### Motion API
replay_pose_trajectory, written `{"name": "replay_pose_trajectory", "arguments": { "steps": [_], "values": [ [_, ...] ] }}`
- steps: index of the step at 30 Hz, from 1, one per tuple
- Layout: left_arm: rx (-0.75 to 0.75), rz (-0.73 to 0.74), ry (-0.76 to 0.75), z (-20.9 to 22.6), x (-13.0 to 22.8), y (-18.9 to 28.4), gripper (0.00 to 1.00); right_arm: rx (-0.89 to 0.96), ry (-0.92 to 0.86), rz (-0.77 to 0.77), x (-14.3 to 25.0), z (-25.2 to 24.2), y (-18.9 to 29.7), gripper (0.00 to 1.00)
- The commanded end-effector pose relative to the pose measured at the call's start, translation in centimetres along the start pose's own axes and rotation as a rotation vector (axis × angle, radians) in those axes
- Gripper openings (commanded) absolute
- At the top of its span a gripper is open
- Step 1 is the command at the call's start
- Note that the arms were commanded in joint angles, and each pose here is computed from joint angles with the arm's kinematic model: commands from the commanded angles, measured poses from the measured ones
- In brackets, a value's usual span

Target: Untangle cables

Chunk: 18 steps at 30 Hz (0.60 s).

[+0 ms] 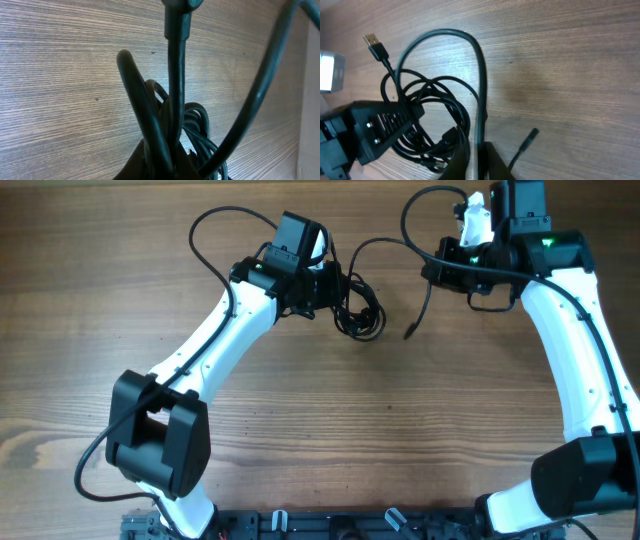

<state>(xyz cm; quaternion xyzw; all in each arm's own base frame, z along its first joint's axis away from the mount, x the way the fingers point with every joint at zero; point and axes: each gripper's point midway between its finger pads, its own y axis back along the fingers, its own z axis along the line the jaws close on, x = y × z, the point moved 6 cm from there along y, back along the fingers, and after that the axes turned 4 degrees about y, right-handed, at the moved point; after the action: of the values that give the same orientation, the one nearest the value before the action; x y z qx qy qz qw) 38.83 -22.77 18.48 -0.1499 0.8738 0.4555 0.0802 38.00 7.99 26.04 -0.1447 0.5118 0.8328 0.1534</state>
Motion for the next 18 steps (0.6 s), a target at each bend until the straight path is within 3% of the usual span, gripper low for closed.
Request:
{"name": "replay_pose_trajectory", "arguments": {
  "steps": [1,3,5,8,12,16,18],
  "values": [
    [0.027,-0.006,0.008,-0.5,-0.1,0.8,0.04,0.044,-0.008,-0.04,-1.0,-0.7,0.1,0.42],
    [0.025,-0.004,0.01,-0.5,-0.1,0.8,0.04,0.042,-0.031,-0.052,-1.2,-0.8,0.2,0.63],
    [0.022,0.001,0.017,-0.5,0.0,0.8,0.04,0.043,-0.055,-0.052,-1.2,-0.9,0.3,0.68],
    [0.01,0.015,0.115,-0.2,0.3,0.8,0.04,0.04,-0.063,-0.04,-1.0,-0.9,0.2,0.68],
    [-0.009,0.041,0.408,0.1,0.7,0.8,0.04,-0.005,-0.015,0.015,-0.1,-0.3,0.2,0.67],
    [0.084,0.125,0.699,-0.4,0.3,1.4,0.04,-0.008,0.019,0.09,1.4,-0.4,0.2,0.65],
    [0.137,0.164,0.774,-0.4,-0.2,1.9,0.04,-0.023,0.048,0.114,1.8,-0.3,0.3,0.63]
  ]
}}
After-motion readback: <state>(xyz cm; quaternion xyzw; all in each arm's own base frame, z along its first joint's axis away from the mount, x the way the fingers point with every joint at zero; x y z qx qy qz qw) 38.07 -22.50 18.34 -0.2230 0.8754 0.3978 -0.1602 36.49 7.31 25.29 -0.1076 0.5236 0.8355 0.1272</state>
